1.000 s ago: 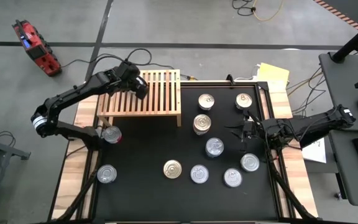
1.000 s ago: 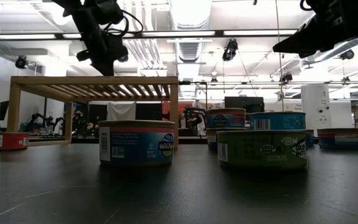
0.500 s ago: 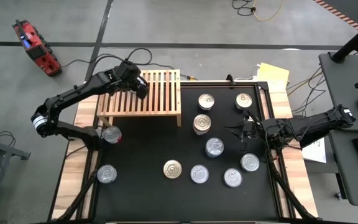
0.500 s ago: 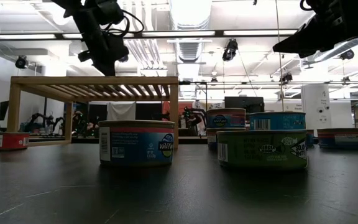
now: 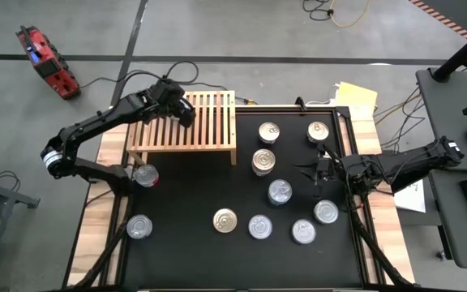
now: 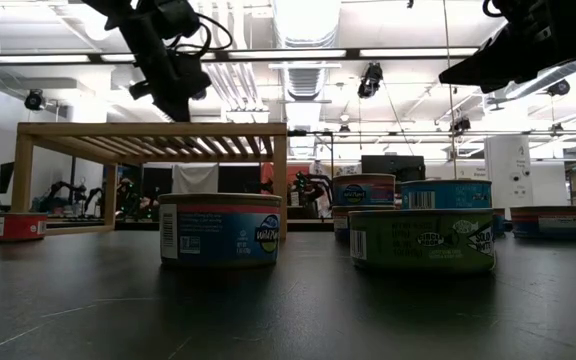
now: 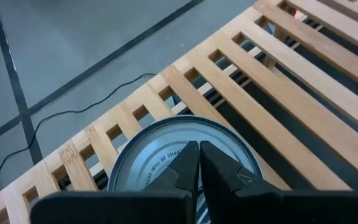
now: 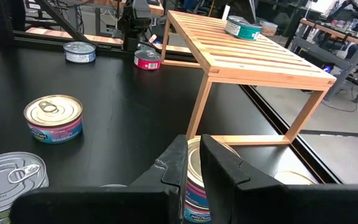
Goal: Stack canned seafood by type on shelf
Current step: Put the green blue tuna can on the shelf
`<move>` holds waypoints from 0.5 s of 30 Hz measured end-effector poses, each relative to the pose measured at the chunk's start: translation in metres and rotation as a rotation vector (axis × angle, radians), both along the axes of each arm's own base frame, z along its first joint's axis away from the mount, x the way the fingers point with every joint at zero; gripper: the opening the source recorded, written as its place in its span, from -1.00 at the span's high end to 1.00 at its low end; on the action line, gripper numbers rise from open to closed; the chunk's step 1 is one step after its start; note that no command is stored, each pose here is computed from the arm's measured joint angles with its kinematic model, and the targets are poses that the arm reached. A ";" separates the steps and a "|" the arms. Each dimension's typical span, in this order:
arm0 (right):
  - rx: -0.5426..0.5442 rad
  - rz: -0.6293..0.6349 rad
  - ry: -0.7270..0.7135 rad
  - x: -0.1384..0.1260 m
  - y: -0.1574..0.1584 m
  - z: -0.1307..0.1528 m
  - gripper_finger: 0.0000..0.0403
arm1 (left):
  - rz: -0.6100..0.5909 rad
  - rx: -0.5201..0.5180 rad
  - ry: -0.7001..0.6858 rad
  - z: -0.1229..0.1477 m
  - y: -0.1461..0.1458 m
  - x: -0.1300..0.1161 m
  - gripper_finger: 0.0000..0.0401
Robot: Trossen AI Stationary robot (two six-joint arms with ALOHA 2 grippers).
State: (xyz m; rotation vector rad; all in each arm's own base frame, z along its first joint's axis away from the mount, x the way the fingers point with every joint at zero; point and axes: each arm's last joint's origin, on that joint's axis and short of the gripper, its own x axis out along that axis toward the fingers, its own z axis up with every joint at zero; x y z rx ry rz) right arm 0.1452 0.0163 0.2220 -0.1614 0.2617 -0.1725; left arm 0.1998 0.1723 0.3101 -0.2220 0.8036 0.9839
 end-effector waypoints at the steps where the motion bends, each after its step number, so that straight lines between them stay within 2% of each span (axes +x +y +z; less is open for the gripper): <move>1: 0.000 0.000 0.000 0.000 0.000 0.000 0.83 | 0.001 0.001 -0.002 0.000 0.000 0.000 1.00; 7: -0.005 0.001 0.001 0.000 0.000 0.000 0.83 | -0.006 0.005 0.006 0.002 0.000 -0.001 1.00; 12: -0.007 0.001 0.002 0.000 0.000 0.000 0.83 | -0.028 -0.003 0.041 0.032 -0.006 -0.008 1.00; 15: -0.007 0.001 0.002 0.000 0.000 0.000 0.83 | -0.090 -0.077 0.124 0.046 -0.014 -0.016 1.00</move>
